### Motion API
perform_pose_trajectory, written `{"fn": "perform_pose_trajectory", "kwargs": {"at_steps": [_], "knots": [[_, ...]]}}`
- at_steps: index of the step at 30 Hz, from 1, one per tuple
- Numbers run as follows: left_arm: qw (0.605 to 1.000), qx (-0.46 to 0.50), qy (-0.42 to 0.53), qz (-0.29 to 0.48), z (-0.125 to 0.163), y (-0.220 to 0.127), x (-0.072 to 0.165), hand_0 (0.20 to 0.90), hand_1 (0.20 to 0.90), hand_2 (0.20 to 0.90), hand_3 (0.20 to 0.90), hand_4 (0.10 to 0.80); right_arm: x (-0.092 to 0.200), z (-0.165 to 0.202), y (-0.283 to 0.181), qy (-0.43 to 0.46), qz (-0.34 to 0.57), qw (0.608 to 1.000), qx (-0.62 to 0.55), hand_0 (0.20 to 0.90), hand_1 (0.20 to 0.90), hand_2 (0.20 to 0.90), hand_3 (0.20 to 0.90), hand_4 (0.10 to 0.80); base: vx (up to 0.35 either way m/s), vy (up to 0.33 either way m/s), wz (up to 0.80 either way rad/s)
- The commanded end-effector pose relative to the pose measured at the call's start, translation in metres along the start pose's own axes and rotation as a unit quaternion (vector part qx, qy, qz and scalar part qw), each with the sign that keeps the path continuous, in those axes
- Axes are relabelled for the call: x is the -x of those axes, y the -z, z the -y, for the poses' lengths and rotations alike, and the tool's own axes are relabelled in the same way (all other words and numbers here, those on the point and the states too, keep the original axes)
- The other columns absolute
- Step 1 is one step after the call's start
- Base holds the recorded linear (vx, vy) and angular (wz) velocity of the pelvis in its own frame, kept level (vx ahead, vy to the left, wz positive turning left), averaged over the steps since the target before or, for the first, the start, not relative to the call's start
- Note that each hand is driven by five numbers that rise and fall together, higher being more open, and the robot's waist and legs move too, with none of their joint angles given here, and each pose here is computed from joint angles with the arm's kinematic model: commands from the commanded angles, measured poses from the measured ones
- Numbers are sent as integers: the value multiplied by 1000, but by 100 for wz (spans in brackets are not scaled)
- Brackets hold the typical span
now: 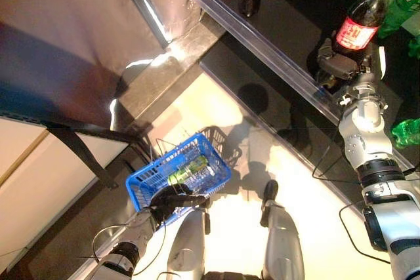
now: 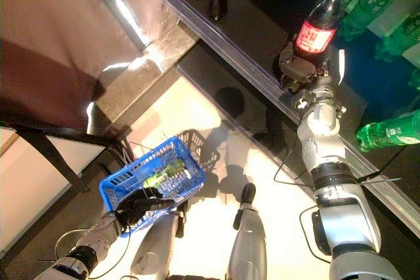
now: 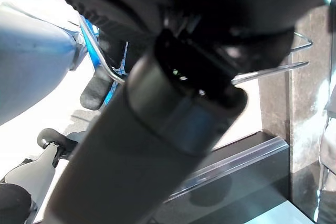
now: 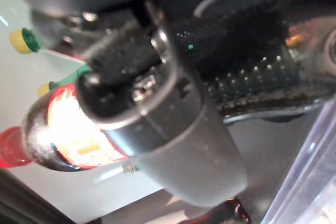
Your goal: Pick up the drink and place into the basket.
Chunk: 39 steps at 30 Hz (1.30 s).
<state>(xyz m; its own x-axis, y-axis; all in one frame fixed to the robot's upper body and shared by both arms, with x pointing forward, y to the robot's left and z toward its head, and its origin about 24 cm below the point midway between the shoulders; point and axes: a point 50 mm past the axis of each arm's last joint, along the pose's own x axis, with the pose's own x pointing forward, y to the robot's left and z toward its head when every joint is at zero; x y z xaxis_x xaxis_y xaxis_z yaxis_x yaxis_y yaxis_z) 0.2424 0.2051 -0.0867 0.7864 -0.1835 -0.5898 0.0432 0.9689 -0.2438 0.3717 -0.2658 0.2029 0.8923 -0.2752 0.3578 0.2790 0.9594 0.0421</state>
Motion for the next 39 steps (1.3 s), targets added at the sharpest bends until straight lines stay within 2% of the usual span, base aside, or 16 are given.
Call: {"fn": "perform_pose_trajectory", "kwargs": {"at_steps": [1,10,26,39], "knots": [[1000,-4,-16,6,-27,6,18,300,300,300,200,100,-12,-13,-81,-28,180,983,-4,300,300,300,200,100,0,0,0],[1000,-1,-14,12,-25,2,16,300,300,300,200,100,-4,-24,-86,-53,199,978,-27,300,300,300,200,100,0,0,0],[999,12,-23,28,-25,3,16,300,300,300,200,100,36,-60,-90,-139,252,956,-58,300,300,300,200,100,0,0,0],[999,21,-35,23,-30,19,24,300,300,300,200,100,69,-71,-65,-203,225,950,-70,300,300,300,200,100,38,7,-2]]}}
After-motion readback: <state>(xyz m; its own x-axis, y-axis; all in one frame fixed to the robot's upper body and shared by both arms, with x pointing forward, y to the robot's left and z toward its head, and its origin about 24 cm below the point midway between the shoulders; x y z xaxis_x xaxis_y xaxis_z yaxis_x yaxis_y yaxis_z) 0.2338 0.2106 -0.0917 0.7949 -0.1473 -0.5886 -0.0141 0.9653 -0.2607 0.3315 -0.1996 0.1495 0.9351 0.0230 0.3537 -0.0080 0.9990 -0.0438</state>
